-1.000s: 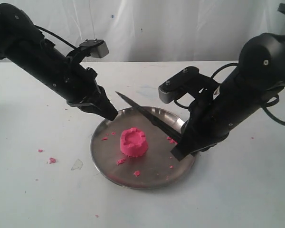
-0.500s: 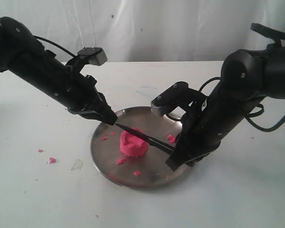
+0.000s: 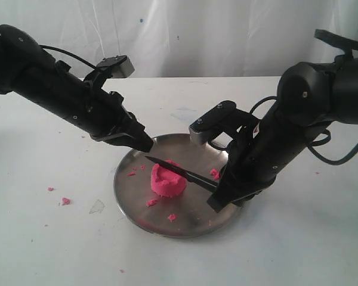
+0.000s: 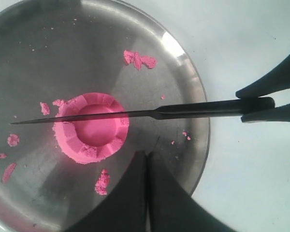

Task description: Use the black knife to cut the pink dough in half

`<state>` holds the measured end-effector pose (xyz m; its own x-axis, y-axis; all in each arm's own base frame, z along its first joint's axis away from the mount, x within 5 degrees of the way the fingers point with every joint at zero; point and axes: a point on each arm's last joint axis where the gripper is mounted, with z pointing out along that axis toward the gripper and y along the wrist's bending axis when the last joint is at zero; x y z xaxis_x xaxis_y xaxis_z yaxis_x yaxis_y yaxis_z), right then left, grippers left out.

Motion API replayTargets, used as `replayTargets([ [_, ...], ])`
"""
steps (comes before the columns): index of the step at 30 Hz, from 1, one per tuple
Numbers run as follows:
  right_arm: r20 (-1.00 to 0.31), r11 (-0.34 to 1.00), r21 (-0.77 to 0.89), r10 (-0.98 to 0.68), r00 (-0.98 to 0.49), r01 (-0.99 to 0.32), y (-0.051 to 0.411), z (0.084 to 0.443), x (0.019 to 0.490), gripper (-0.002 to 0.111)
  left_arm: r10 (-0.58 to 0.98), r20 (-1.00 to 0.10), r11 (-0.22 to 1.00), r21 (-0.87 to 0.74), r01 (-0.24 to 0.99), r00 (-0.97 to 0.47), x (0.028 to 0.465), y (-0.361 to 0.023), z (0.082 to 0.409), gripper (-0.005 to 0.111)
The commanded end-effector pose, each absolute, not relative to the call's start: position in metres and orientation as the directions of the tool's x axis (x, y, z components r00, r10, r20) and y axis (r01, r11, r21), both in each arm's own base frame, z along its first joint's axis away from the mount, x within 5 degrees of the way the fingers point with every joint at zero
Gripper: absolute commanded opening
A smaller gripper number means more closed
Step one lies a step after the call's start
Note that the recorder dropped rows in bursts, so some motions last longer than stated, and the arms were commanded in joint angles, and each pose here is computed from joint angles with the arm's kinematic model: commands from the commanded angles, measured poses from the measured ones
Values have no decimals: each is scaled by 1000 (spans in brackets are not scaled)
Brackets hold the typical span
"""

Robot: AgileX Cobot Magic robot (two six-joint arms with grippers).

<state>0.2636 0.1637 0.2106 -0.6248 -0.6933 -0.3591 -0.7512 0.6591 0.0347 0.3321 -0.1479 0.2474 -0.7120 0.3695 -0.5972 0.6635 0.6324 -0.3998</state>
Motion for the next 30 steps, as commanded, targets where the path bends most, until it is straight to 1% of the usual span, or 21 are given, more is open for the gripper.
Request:
replayTargets([
  [1, -380, 647, 22, -700, -605, -762, 166, 215, 265, 0, 360, -602, 631, -405, 662, -712, 331, -148, 248, 0],
  [7, -389, 653, 30, -689, -611, -757, 167, 216, 265, 0, 337, -630, 663, -369, 651, -700, 336, -147, 248, 0],
  [10, -394, 659, 44, -680, -619, -751, 168, 216, 265, 0, 324, -634, 685, -354, 636, -702, 341, -146, 243, 0],
  [12, -397, 661, 47, -675, -622, -749, 168, 216, 265, 0, 346, -627, 680, -346, 647, -699, 344, -147, 234, 0],
  [15, -393, 664, 49, -674, -625, -747, 169, 212, 265, 0, 405, -595, 650, -347, 677, -694, 348, -149, 212, 0],
  [19, -379, 667, 61, -673, -635, -743, 170, 207, 267, 0, 436, -555, 641, -360, 677, -708, 353, -150, 188, 0],
  [23, -377, 667, 62, -673, -636, -743, 170, 206, 267, 0, 447, -572, 638, -335, 693, -688, 355, -150, 188, 0],
  [30, -352, 668, 74, -677, -646, -740, 171, 198, 268, 0, 422, -595, 669, -306, 678, -684, 360, -149, 189, 0],
])
